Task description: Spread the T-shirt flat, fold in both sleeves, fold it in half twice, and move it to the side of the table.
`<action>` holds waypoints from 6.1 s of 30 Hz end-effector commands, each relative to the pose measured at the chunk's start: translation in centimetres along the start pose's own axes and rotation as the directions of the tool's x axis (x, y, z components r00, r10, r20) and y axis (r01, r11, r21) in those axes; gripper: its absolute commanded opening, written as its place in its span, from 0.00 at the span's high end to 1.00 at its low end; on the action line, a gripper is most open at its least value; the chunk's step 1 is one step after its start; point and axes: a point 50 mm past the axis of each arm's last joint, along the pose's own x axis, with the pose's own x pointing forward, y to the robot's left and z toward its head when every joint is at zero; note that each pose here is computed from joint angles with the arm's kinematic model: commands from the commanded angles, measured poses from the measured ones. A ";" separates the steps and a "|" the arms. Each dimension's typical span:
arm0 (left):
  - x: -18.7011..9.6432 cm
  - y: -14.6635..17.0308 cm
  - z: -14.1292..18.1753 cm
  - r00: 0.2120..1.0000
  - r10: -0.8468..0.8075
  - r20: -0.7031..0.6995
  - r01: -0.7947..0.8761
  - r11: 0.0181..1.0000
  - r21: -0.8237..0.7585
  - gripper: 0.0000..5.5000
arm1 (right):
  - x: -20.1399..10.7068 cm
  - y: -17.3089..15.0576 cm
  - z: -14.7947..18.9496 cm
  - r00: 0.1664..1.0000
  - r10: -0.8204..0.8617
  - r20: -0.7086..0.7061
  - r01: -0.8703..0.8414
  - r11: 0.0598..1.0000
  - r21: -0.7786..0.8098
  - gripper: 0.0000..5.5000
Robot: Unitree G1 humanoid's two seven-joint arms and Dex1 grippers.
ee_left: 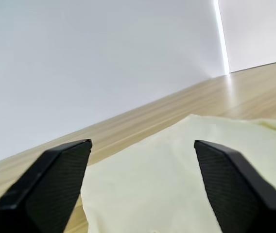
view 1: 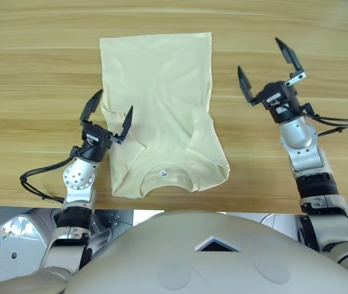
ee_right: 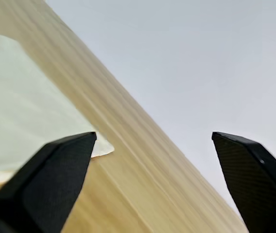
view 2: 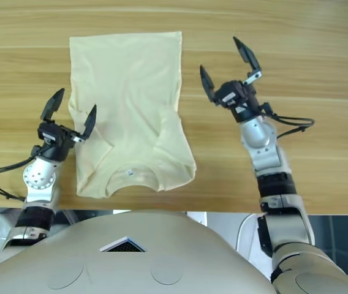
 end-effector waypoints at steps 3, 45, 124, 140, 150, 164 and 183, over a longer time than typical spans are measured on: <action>-1.4 1.9 2.4 0.997 0.064 0.044 -0.067 0.995 0.068 0.35 | -4.0 -1.3 -2.8 0.980 0.165 -0.116 -0.175 0.981 -0.084 0.20; -7.9 -1.1 4.1 0.498 -0.633 -0.593 0.864 0.424 0.273 0.50 | -12.8 2.7 2.0 0.660 0.739 -0.134 -0.749 0.662 -0.040 0.53; -13.6 2.5 5.4 0.194 -0.608 -0.770 0.968 0.248 0.048 0.50 | -9.4 2.5 2.8 0.559 0.827 -0.068 -0.826 0.548 -0.132 0.53; -11.2 -0.2 4.6 0.197 -0.766 -0.612 0.978 0.201 0.063 0.50 | -9.6 2.5 5.0 0.413 0.910 0.034 -0.895 0.413 -0.168 0.53; -11.2 -0.2 4.5 0.174 -0.781 -0.600 0.981 0.188 0.040 0.53 | -9.2 3.0 5.2 0.421 0.905 0.058 -0.891 0.425 -0.160 0.53; -10.7 -0.5 4.1 0.223 -0.778 -0.588 0.970 0.234 0.057 0.90 | -9.1 4.7 4.7 0.369 0.924 0.102 -0.915 0.380 -0.135 0.53; -9.9 -0.9 3.4 0.269 -0.779 -0.566 0.958 0.278 0.073 1.00 | -8.0 5.7 1.7 0.412 0.908 0.081 -0.905 0.418 -0.079 0.58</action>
